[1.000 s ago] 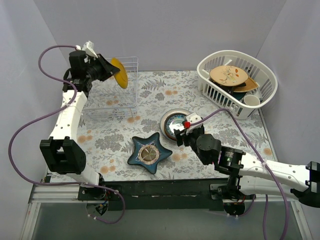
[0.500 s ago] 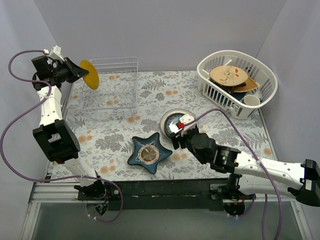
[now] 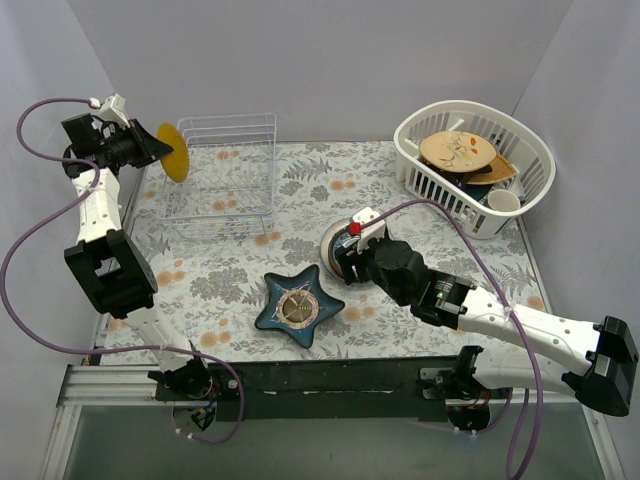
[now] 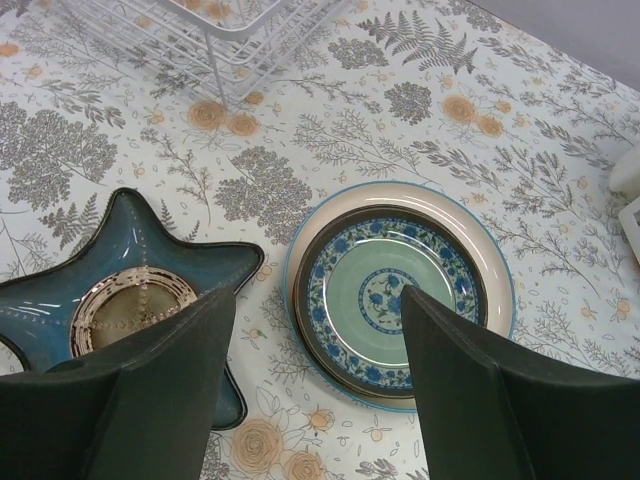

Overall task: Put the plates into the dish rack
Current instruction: Insert the plate into the dish rack.

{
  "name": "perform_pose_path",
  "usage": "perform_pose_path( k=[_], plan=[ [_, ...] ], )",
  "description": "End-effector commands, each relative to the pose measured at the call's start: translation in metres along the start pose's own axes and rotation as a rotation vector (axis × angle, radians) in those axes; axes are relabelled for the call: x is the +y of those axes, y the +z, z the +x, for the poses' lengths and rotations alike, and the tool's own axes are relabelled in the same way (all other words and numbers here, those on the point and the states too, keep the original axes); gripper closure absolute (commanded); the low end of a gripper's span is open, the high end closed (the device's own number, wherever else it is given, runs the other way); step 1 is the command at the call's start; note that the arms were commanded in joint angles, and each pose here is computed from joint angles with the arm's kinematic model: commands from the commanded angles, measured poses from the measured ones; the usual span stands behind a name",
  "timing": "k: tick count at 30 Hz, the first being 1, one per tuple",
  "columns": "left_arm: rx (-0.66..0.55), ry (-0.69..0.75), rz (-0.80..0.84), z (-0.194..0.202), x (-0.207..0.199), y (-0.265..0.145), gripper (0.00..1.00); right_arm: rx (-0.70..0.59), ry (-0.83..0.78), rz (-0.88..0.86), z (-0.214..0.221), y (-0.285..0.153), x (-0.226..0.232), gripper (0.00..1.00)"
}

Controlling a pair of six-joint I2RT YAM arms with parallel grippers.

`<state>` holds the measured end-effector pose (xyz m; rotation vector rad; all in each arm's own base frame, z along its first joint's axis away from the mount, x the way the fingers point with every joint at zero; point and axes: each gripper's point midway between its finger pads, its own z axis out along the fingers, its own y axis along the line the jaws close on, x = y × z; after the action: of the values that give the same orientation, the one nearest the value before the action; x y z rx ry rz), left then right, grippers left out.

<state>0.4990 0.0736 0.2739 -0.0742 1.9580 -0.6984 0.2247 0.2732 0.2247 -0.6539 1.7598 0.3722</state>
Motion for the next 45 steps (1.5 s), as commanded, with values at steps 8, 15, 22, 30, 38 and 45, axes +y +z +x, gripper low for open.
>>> perform_pose_path(
  k=[8, 15, 22, 30, 38, 45],
  plan=[
    [-0.035, 0.052, -0.119, 0.002, 0.041, -0.022, 1.00, -0.010, -0.009, -0.063, -0.034, 0.019, 0.010, 0.25],
    [-0.024, 0.027, -0.113, 0.023, 0.046, -0.018, 1.00, 0.008, -0.007, -0.066, -0.027, 0.021, 0.008, 0.25],
    [-0.016, 0.019, -0.104, 0.030, 0.047, -0.017, 1.00, 0.014, 0.007, -0.070, -0.024, 0.022, 0.006, 0.25],
    [-0.003, 0.003, -0.058, 0.043, 0.046, -0.012, 1.00, 0.018, 0.009, -0.073, -0.022, 0.022, 0.006, 0.25],
    [0.017, -0.019, -0.061, 0.062, 0.054, -0.007, 1.00, 0.022, 0.009, -0.081, -0.023, 0.024, 0.006, 0.25],
    [0.036, -0.037, -0.061, 0.071, 0.060, 0.002, 1.00, 0.024, 0.011, -0.082, -0.025, 0.026, 0.006, 0.25]
  ],
)
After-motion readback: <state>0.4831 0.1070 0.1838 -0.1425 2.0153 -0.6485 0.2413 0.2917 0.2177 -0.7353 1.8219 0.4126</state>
